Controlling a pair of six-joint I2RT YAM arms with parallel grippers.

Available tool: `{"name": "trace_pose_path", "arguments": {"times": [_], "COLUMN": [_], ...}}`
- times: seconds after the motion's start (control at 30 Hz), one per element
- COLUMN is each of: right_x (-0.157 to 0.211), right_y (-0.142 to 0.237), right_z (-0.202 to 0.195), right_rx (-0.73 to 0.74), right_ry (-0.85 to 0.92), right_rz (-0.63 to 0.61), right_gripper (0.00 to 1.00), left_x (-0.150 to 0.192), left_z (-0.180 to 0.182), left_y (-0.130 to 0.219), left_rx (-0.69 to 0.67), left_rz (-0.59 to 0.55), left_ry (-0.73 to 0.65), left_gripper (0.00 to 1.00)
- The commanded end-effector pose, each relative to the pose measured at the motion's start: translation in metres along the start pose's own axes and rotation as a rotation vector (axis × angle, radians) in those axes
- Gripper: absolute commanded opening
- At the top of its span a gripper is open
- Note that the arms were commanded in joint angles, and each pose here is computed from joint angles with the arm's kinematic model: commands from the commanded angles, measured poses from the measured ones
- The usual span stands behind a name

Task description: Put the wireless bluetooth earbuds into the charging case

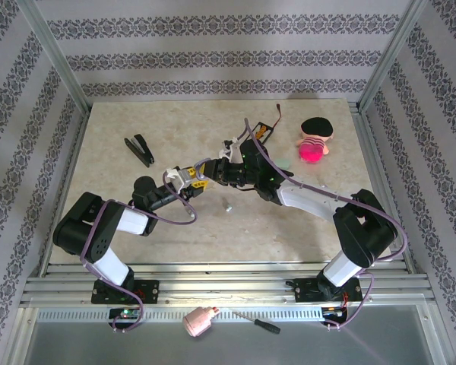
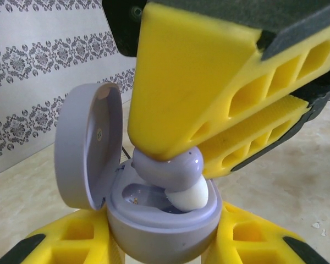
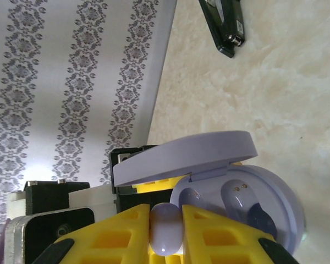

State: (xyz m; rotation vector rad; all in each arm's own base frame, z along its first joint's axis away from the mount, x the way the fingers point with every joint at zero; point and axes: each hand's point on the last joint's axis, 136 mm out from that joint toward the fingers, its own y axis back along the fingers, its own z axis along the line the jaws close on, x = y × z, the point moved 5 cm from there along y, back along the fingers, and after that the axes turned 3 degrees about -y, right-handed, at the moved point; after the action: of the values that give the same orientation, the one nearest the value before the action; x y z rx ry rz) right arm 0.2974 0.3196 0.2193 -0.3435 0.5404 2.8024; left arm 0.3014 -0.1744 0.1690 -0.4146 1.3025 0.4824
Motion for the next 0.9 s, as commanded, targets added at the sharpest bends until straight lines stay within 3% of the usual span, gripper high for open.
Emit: {"name": "trace_pose_path", "arguments": {"times": [0.0,0.47,0.87], "right_x": [-0.001,-0.002,0.003], "right_y": [0.002,-0.004,-0.004], "right_z": [-0.003,0.006,-0.006], "right_rx": [0.066,0.019,0.075], "right_ry": [0.056,0.102,0.116], "right_rz": [-0.033,-0.063,-0.067], "right_gripper": [0.19,0.2,0.32], "left_x": [-0.018,-0.018,-0.023], "left_z": [-0.003,-0.001,0.002], "left_y": [-0.008,-0.01,-0.011], "left_rx": [0.027,0.021,0.011], "left_rz": [-0.071,-0.077,-0.088], "left_ry": [-0.061,-0.039,-0.026], "left_gripper": [0.15,0.14,0.15]}}
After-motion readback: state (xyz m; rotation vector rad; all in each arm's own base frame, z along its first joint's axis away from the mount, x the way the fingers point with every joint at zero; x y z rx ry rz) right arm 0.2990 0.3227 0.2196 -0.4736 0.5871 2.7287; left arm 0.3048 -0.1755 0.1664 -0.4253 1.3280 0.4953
